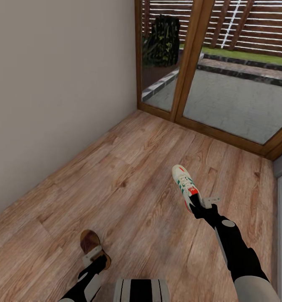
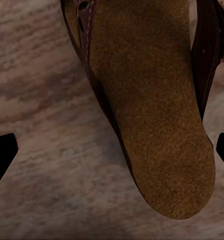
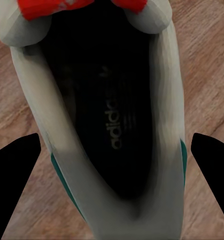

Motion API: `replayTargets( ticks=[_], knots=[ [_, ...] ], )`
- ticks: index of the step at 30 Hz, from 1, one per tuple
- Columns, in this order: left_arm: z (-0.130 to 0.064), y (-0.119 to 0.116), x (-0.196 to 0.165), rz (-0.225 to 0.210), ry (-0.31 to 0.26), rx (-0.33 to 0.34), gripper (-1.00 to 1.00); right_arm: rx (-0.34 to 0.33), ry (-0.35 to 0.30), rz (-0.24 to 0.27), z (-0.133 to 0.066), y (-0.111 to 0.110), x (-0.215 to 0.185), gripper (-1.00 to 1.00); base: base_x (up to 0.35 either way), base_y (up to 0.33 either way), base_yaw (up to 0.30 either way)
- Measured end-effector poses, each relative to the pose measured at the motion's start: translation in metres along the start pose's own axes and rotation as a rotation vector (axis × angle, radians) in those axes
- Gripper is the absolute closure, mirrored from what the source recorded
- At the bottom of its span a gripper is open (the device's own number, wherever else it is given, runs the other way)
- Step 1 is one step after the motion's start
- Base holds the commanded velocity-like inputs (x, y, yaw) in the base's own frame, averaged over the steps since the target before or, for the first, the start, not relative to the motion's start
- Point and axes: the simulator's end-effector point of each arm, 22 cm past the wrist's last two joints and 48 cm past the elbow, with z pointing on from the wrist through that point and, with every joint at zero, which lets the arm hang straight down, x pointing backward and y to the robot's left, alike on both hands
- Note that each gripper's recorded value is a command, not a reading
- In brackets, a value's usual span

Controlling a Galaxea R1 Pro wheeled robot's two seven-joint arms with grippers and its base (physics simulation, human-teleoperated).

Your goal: Pick up the two gym shoes and the two sandals from the corridor floor and place them onto the hallstand (shoe rack) in the corridor, making sure they are on the rack and not on the floor. Arrange them so the two gym shoes are next to each other and the two sandals are next to each other.

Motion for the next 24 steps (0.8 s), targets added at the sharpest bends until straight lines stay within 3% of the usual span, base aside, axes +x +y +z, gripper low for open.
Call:
replayTargets(
  ticks=[24],
  knots=[
    [0.006, 0.009, 0.014, 0.008, 0.025, -0.018, -1.0, 0.008, -0.005, -0.007, 0.005, -0.003, 0.001, 1.0, 0.0, 0.0, 0.0]
  ],
)
